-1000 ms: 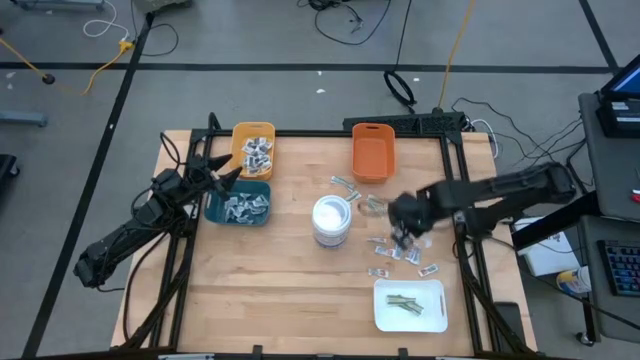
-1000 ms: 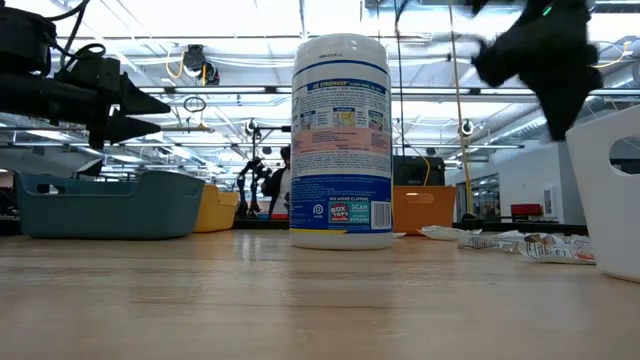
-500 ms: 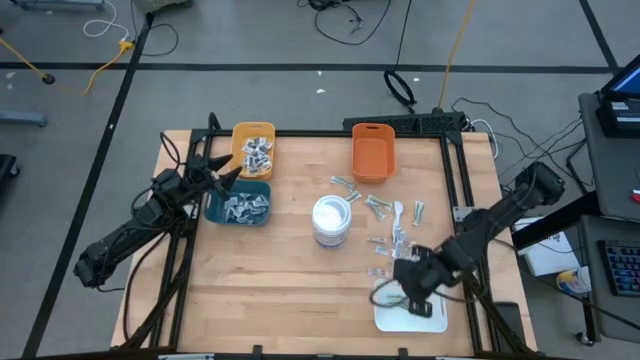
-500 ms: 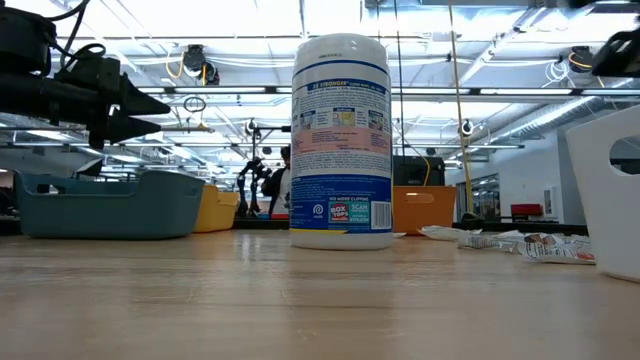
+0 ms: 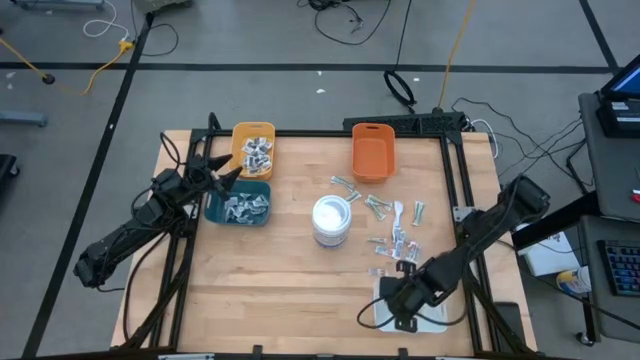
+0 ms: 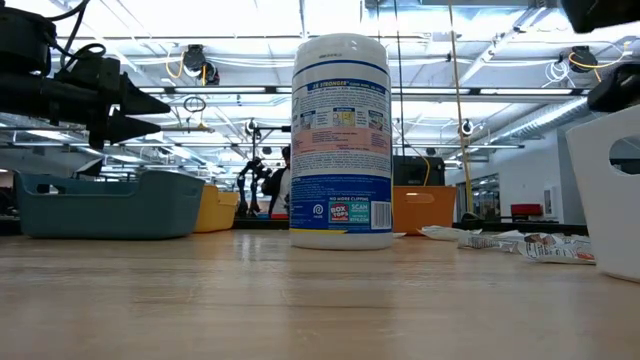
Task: Pick & Place First Aid Supplies
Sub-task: Put the green bandage into the white bin
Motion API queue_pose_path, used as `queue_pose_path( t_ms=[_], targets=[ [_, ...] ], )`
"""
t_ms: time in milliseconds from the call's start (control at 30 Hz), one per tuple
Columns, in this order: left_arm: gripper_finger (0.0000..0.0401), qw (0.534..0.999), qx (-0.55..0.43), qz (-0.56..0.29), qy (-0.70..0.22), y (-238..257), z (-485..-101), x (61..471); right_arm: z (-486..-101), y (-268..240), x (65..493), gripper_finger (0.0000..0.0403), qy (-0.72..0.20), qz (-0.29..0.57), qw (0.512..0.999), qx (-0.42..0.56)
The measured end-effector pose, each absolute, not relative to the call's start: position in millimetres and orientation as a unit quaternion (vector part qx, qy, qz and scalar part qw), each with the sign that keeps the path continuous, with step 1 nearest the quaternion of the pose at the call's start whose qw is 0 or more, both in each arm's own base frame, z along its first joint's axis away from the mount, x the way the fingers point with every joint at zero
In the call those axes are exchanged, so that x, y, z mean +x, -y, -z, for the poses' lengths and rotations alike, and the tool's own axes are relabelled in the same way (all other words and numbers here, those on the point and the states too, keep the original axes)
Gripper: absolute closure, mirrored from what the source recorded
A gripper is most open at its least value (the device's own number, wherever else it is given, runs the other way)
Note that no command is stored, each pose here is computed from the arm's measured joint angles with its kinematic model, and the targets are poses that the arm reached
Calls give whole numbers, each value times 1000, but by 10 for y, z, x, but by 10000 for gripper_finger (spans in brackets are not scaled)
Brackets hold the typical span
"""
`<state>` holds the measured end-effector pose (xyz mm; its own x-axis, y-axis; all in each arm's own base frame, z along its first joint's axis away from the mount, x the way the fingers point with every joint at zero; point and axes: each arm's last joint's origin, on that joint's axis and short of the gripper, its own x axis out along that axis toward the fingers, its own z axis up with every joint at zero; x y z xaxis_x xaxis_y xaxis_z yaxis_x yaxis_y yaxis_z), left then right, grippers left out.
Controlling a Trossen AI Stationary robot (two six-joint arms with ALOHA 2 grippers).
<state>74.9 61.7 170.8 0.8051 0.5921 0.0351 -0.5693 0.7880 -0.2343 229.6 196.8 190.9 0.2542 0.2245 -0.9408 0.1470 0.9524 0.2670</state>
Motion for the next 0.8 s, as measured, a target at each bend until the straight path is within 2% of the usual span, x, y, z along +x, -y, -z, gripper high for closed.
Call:
queue_pose_path(
  t_ms=[133,267,367,633,800],
  targets=[
    [78,944,-107,-308,53,-617,-1708,749,-1818,-2023,2341,399,-623,-57,765,152],
    [87,944,-107,-308,53,-617,-1708,749,-1825,-2008,2347,373,-627,-70,762,146],
    [93,944,-107,-308,53,-617,-1708,749,-1885,-1963,2366,332,-625,-72,759,167],
    [93,944,-107,-308,53,-617,-1708,749,-2257,-1749,2351,177,-573,-61,787,223],
    [82,944,-107,-308,53,-617,-1708,749,-2431,-1606,2348,129,-535,-26,801,266]
  ],
)
